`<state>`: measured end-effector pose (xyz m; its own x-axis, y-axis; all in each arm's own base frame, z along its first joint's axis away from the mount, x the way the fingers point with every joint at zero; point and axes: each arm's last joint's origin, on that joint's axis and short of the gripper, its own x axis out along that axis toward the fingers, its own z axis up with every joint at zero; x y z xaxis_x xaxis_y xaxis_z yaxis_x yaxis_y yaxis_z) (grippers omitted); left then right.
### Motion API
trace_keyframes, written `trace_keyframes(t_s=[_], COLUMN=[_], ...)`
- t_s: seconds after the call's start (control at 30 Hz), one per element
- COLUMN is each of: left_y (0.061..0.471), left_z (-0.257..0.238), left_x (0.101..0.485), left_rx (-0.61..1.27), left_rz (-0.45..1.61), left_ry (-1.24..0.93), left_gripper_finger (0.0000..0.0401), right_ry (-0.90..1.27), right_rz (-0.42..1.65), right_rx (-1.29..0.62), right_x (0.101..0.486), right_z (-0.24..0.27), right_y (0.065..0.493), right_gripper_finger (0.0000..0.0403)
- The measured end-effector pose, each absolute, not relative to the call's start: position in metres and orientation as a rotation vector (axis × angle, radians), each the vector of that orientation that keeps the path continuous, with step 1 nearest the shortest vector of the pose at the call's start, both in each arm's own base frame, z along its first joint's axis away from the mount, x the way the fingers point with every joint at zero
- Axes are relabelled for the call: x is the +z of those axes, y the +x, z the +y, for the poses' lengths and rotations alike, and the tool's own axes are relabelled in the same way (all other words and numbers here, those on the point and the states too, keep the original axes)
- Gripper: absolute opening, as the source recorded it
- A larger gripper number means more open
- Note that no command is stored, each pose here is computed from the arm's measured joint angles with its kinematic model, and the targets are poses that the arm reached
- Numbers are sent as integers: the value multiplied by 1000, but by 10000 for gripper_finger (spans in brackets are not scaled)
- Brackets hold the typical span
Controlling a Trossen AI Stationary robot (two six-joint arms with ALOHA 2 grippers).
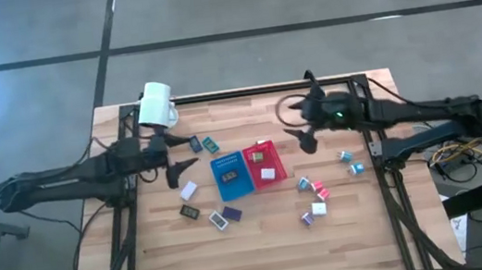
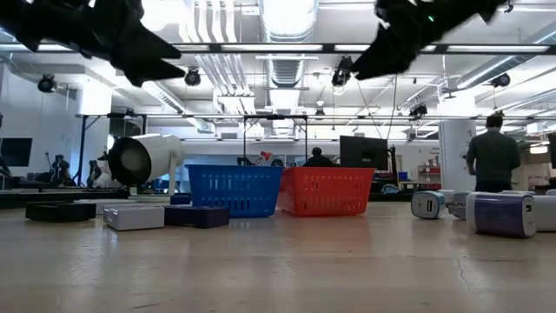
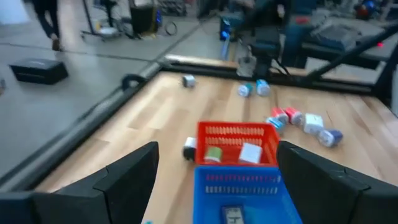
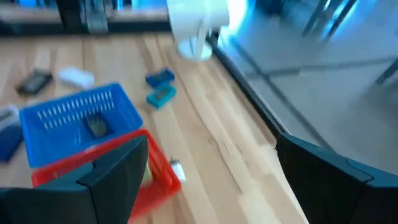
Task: Pick & Place Office items
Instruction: Put the top white digital clock into the blue bin
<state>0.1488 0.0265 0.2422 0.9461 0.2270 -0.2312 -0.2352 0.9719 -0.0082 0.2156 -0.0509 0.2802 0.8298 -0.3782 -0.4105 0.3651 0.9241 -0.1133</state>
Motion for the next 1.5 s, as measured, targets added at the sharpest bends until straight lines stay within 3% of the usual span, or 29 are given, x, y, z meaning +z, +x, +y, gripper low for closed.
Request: trace_keyframes(t_s=[0.17, 0.37, 0.6, 1.07, 1.27, 1.5], left_y=[133, 118, 107, 105, 103, 105], left_z=[25, 23, 21, 19, 19, 21], left_x=[237, 186, 151, 153, 152, 207], left_rx=[273, 296, 309, 256, 296, 379], left_rz=[186, 211, 139, 127, 384, 477], left_ry=[-69, -186, -239, -236, -324, -304], left_gripper_finger=[330, 330, 330, 330, 330, 330], right_ry=[23, 161, 233, 252, 245, 232], right_rz=[204, 132, 99, 187, 200, 210], right_rx=[-383, -338, -296, -258, -266, -276], right_x=[238, 188, 161, 138, 136, 135], right_z=[-45, -37, -28, -15, -14, -15], right_y=[191, 170, 157, 148, 149, 149], right_gripper_finger=[350, 350, 350, 336, 336, 336])
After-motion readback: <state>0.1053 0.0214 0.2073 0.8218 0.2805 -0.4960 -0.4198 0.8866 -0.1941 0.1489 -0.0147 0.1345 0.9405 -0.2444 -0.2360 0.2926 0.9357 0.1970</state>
